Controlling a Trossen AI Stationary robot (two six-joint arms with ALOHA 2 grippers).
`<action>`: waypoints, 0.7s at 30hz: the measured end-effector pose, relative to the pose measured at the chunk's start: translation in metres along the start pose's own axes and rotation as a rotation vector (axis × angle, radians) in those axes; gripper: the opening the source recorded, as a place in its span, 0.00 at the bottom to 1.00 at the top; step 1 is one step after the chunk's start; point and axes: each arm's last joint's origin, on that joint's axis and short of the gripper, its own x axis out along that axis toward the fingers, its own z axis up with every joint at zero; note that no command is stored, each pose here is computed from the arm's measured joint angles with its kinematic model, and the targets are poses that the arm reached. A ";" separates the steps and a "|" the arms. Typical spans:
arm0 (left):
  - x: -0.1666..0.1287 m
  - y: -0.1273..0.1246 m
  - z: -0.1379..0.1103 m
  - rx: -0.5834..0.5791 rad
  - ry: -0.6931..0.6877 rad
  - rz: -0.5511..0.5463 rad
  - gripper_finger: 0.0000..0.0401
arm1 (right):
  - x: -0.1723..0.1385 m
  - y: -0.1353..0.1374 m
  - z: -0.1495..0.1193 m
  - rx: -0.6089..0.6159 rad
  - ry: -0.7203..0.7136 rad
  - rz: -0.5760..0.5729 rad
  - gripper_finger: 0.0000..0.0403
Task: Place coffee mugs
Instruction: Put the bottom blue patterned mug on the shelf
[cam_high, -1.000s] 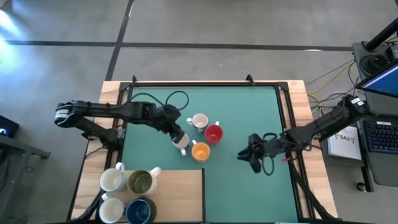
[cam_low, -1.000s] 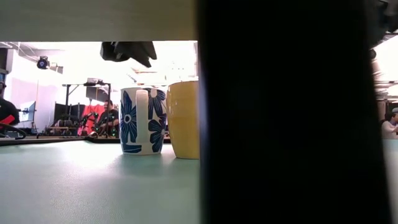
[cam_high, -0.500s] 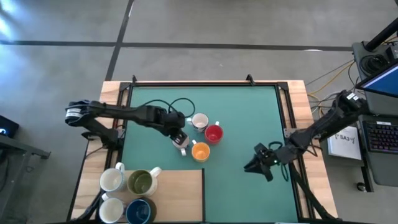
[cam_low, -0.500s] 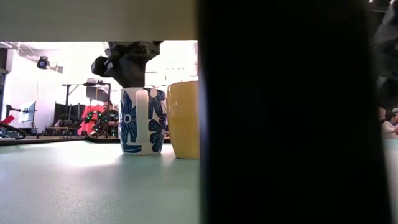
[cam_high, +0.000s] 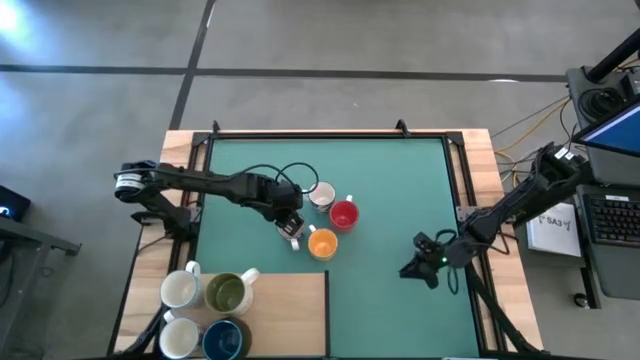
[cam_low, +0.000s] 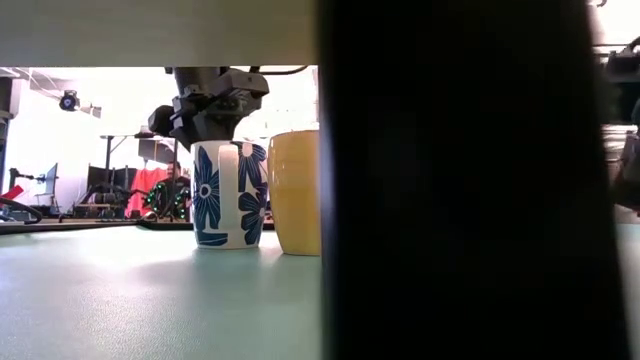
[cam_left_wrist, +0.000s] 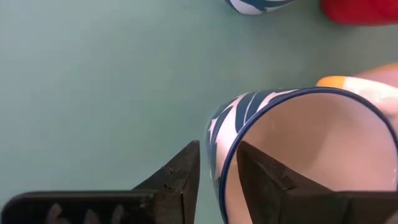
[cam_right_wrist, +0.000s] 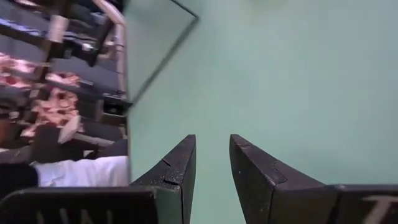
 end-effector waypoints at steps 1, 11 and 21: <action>0.000 0.000 0.000 0.001 0.000 0.000 0.21 | 0.000 -0.002 -0.001 0.018 0.009 -0.023 0.21; 0.000 0.000 0.000 0.009 0.013 -0.012 0.03 | -0.001 -0.013 -0.005 0.124 0.049 -0.142 0.22; -0.014 -0.009 0.006 0.012 0.001 -0.053 0.02 | -0.001 0.003 0.005 -0.386 -0.173 -0.049 0.18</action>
